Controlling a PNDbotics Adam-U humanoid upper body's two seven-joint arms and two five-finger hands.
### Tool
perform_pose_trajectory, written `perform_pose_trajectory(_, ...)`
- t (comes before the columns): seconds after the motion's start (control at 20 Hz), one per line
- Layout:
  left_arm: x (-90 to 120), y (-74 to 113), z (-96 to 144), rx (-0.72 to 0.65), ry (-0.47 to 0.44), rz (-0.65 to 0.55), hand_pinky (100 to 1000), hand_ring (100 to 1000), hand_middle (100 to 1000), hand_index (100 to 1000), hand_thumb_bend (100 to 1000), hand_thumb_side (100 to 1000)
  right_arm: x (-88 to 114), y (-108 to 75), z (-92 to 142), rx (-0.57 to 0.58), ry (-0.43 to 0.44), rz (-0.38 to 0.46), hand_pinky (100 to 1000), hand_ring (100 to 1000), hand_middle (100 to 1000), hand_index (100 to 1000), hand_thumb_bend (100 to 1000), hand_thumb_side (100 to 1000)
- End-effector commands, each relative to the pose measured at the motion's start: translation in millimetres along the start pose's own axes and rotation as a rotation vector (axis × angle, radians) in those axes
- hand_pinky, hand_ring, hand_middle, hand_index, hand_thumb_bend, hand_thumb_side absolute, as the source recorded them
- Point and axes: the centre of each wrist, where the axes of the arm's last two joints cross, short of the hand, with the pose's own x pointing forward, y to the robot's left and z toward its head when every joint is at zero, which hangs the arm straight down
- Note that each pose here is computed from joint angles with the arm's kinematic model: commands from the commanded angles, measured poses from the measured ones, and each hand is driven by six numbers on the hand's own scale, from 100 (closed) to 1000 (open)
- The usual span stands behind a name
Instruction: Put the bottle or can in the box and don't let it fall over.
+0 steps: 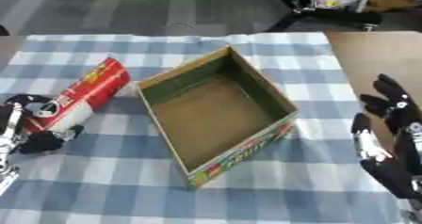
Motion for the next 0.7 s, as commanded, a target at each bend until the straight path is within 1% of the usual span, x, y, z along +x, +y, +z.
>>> perform_pose_trajectory(0.05,-4,6.3,-1,0.026,0.008,-0.023,394,432,727,658,513,100,5,-3.6,-3,0.001,-0.028,0.005,863,857,1000,930,100,484)
perform_pose_trajectory(0.3,-1,9.8,-1,0.053,-0.005,-0.036,391,427,722,653,513,100,5,-4.0,-3,0.001,-0.027,0.005,863,857,1000,930,100,484)
perform_pose_trajectory(0.65,9,19.5,0,0.106,-0.028,-0.036,389,419,716,639,515,100,5,-4.5,-3,0.001,-0.026,0.005,863,857,1000,930,100,484)
perform_pose_trajectory(0.7,10,20.9,0,0.115,-0.029,-0.032,387,417,715,631,463,100,5,-4.6,-3,0.001,-0.026,0.005,863,857,1000,930,100,484)
